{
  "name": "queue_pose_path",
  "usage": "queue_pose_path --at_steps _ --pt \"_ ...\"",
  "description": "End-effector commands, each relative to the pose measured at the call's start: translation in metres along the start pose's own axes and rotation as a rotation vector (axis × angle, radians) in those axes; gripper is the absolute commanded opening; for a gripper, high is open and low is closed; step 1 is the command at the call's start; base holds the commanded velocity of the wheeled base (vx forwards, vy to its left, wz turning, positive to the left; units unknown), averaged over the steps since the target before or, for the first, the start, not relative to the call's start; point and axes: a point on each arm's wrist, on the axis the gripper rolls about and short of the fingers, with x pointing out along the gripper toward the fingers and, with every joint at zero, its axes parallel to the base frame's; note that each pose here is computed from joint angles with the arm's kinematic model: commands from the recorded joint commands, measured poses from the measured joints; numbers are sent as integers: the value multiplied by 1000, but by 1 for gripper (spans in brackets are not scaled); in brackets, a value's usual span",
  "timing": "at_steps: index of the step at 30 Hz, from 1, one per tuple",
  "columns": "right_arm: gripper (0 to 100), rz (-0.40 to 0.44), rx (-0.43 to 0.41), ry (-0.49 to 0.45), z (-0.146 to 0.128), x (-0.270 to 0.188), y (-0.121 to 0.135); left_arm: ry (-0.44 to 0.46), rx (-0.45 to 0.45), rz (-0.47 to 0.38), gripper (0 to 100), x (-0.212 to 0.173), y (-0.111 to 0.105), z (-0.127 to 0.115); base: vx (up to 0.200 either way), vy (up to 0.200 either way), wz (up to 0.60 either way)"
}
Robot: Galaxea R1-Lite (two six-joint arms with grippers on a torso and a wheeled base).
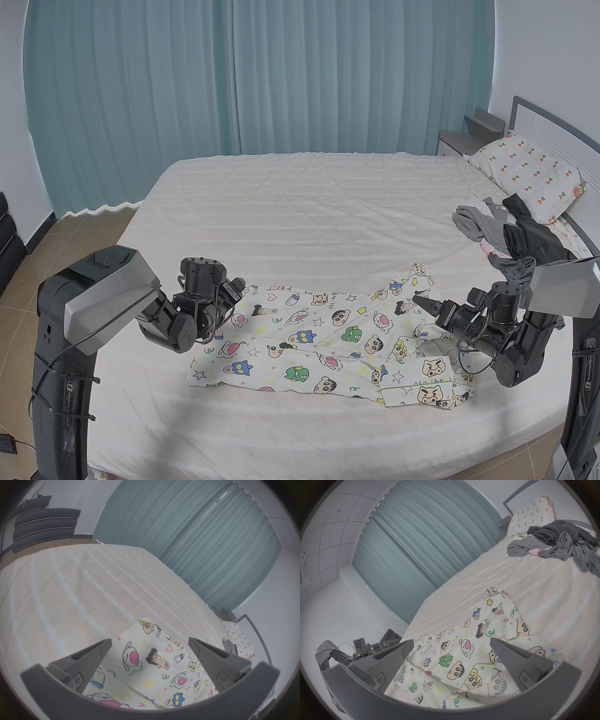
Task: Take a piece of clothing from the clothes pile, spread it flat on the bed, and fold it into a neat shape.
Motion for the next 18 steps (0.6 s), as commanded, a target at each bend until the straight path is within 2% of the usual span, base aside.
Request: queue_pose_path --at_steps 1,3,4,5,8,10,13,18 --pt "100 -4 2 7 -2 0 -1 -1 14 30 100 3 13 7 0 0 0" --pt "100 -4 3 8 -2 0 -1 33 97 67 100 0 35 12 0 0 0" --pt "100 -4 3 8 -2 0 -1 33 97 67 100 0 35 12 0 0 0" --pt "100 -7 3 15 -4 -1 -2 92 149 49 100 -7 48 18 0 0 0" --pt "100 -9 -2 17 -4 -2 -2 140 189 16 100 -16 61 26 0 0 0" --pt "100 -9 -2 20 -5 -2 -2 212 294 -33 100 -28 81 36 0 0 0" --pt "100 -9 -3 23 -5 -2 -2 255 407 -57 100 -35 100 42 0 0 0" --pt "100 -9 -5 31 -8 -1 -2 347 509 -149 100 -43 112 34 0 0 0"
